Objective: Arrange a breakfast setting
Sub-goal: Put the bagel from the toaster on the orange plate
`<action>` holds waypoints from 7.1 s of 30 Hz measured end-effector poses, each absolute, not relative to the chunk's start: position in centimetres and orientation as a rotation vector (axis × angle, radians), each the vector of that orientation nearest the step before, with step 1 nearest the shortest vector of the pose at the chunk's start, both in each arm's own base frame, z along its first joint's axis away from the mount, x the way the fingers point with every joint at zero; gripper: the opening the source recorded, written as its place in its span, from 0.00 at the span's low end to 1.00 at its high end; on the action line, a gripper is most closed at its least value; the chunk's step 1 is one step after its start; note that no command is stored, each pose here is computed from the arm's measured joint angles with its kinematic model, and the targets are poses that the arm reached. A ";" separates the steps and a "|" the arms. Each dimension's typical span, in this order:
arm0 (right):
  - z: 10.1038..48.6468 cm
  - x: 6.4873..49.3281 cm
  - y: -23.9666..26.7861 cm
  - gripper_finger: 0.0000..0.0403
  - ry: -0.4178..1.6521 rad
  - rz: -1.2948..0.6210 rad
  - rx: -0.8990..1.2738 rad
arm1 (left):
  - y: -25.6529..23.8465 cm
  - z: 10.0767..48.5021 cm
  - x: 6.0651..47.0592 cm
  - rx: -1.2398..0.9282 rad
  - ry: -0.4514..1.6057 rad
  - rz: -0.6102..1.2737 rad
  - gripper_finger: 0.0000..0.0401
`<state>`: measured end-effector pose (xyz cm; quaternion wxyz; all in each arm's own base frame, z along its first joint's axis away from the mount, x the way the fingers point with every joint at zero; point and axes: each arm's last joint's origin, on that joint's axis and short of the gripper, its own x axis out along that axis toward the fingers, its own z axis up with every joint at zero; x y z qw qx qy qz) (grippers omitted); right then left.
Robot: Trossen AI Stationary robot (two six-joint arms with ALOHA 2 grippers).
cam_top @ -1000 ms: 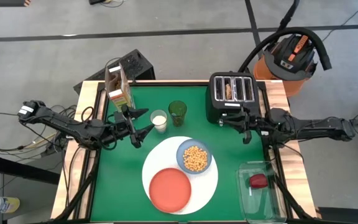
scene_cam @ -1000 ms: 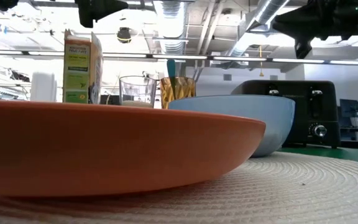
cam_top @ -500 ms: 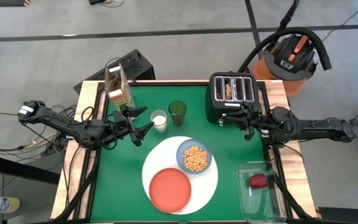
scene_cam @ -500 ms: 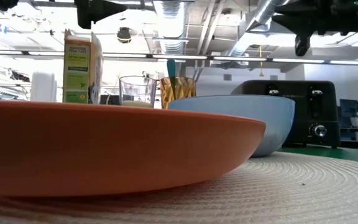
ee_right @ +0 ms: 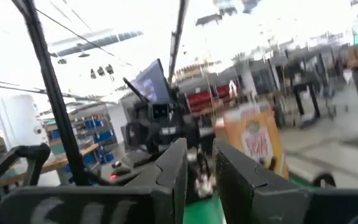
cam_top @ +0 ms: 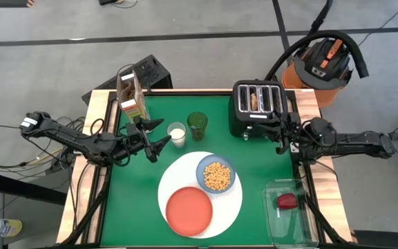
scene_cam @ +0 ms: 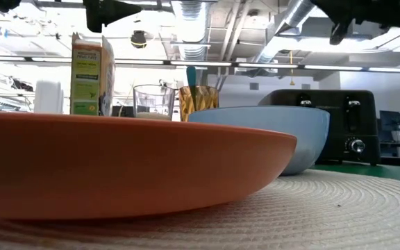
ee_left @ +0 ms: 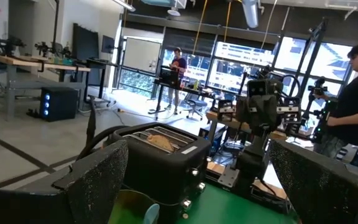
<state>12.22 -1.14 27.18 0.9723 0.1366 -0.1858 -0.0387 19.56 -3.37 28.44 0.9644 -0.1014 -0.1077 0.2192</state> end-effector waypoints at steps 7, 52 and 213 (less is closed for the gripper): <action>30.0 11.9 -1.0 0.27 -0.387 -0.085 0.089 | -3.4 28.4 19.6 -0.198 -0.216 0.445 0.94; 38.1 19.9 -15.7 0.48 0.623 -0.893 0.575 | -3.4 27.9 19.7 -0.205 -0.174 0.436 0.94; 36.1 21.8 -16.2 0.22 1.068 -1.139 0.632 | -3.7 26.6 19.9 -0.193 -0.046 0.352 0.94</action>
